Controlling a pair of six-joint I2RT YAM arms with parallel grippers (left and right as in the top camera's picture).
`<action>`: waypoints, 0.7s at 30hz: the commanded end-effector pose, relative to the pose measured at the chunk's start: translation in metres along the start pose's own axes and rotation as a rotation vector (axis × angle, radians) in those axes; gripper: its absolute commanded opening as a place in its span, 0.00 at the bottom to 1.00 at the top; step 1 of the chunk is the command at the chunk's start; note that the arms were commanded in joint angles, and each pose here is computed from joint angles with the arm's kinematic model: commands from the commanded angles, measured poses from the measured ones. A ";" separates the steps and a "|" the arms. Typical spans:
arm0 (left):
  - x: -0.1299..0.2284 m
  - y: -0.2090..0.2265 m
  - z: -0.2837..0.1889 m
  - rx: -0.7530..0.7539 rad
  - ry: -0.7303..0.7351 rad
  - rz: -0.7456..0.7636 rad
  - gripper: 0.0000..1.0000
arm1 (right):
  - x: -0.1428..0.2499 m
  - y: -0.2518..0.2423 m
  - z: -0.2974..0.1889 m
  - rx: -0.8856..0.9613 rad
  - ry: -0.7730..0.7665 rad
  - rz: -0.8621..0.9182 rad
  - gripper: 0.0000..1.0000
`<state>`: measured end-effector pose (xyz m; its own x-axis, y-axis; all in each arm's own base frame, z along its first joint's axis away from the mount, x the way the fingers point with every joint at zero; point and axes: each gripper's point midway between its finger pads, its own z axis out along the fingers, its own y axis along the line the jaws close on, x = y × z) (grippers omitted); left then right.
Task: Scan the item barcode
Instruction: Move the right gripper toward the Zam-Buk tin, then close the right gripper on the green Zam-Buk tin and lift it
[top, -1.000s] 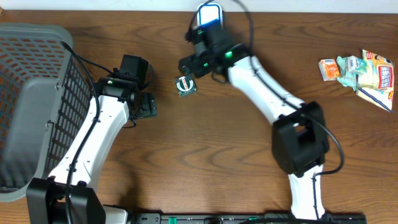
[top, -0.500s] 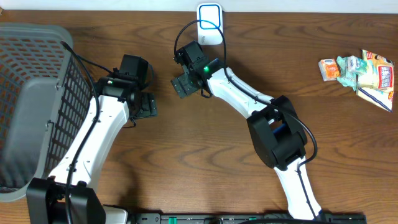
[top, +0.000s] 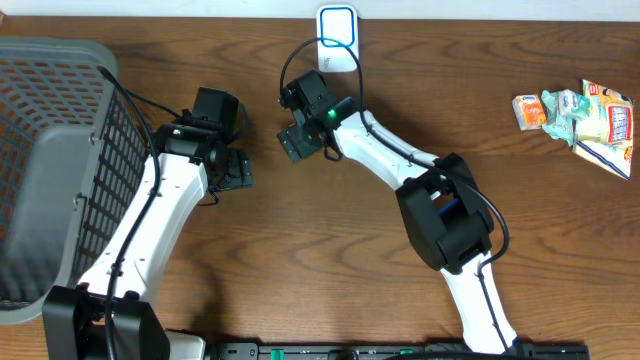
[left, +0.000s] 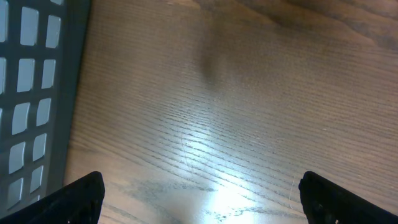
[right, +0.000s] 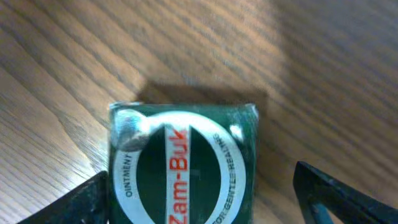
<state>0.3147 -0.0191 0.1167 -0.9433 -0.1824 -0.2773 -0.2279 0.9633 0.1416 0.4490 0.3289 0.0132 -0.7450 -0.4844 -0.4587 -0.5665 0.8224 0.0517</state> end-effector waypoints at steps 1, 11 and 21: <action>-0.002 0.004 -0.004 -0.005 -0.013 -0.013 0.98 | 0.015 0.001 0.008 -0.005 0.039 -0.029 0.79; -0.002 0.004 -0.004 -0.005 -0.013 -0.013 0.98 | 0.014 -0.002 0.009 0.012 0.034 -0.072 0.68; -0.002 0.004 -0.004 -0.005 -0.013 -0.013 0.98 | 0.005 0.003 -0.011 -0.032 0.016 0.018 0.56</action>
<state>0.3147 -0.0191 0.1167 -0.9433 -0.1824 -0.2773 -0.2279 0.9633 0.1416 0.4438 0.3251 0.0065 -0.7273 -0.5280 -0.4385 -0.5993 0.8000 0.0308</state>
